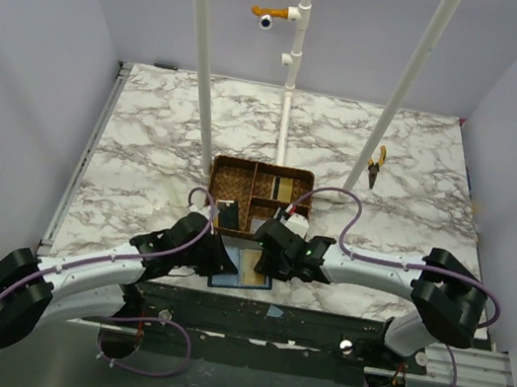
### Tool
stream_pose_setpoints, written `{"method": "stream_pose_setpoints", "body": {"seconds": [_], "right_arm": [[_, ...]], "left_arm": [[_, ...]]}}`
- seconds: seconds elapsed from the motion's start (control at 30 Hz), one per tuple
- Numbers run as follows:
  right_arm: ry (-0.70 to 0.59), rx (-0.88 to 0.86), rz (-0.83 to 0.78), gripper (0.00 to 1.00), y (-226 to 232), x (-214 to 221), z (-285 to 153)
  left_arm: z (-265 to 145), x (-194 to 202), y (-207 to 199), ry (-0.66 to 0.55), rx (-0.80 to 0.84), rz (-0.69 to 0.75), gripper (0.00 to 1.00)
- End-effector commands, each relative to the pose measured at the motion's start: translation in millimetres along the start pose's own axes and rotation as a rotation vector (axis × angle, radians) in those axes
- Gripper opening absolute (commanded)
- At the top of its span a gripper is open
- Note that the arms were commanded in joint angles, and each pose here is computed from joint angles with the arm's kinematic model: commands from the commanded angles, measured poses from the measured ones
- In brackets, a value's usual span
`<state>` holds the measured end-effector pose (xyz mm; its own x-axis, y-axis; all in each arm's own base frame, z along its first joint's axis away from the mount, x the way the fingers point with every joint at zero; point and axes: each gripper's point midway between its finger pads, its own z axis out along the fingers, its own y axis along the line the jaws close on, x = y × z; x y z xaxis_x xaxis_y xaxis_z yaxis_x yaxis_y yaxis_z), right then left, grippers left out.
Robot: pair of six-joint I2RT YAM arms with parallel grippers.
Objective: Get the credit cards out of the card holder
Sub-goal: Remove the credit card from the card holder.
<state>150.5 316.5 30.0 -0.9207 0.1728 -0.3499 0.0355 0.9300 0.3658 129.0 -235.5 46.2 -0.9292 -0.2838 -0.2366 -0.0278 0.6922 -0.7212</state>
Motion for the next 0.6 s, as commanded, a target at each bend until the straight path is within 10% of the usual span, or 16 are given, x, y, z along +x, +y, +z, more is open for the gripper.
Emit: {"method": "stream_pose_setpoints", "body": {"seconds": [0.0,0.57], "right_arm": [[-0.028,0.03,-0.024,0.34,-5,-4,-1],[0.047,0.014,-0.061,0.2,3,17,16]], "left_arm": [[4,1,1,0.006,0.022,-0.009,0.17],[15,5,14,0.014,0.002,-0.036,0.26]]}}
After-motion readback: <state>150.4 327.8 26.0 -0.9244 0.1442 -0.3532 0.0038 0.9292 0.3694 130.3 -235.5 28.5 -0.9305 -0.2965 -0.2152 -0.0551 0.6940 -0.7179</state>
